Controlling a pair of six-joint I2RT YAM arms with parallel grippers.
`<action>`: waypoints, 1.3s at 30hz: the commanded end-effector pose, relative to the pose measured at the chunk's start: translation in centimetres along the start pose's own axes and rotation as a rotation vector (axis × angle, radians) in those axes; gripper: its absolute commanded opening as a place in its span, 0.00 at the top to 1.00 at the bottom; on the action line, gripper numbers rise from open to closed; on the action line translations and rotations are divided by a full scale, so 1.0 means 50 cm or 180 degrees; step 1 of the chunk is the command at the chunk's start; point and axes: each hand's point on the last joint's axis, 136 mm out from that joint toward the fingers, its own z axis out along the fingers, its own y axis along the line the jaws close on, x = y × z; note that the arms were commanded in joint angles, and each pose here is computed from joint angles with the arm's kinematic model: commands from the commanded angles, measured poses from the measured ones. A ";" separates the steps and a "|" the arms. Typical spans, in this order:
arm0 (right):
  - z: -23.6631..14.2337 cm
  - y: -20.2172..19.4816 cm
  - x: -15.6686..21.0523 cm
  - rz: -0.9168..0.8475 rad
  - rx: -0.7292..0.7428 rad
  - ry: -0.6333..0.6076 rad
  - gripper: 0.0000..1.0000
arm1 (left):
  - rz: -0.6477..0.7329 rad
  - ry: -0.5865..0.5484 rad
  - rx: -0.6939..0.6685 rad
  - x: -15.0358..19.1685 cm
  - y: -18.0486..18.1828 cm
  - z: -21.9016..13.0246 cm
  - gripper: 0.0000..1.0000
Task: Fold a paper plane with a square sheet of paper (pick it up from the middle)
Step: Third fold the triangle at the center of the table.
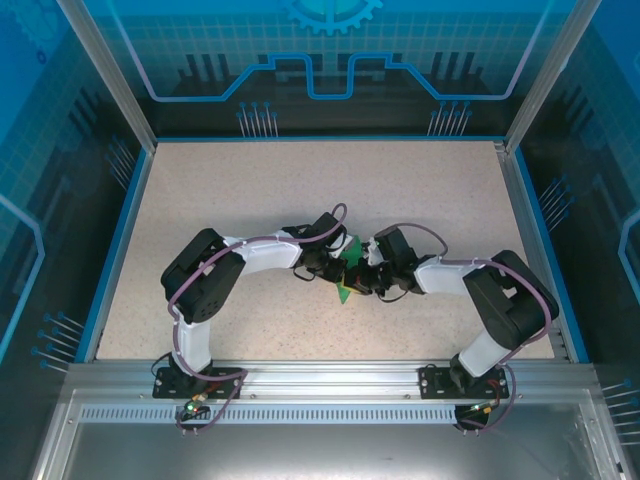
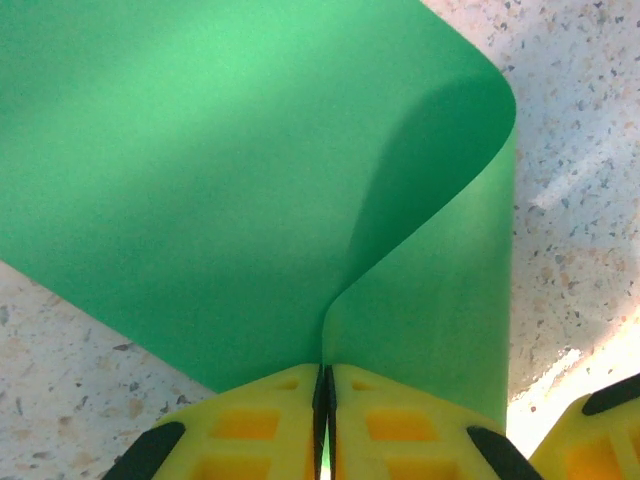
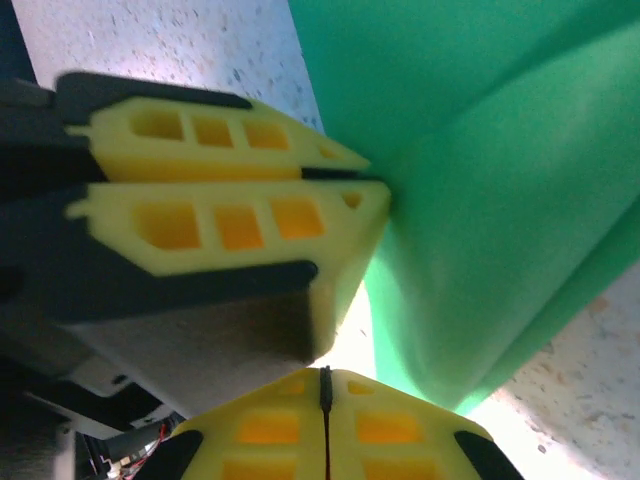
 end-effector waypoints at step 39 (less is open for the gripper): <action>-0.019 -0.058 -0.082 -0.0040 0.0041 -0.0163 0.94 | -0.0011 0.0397 -0.0099 0.066 0.025 0.036 0.87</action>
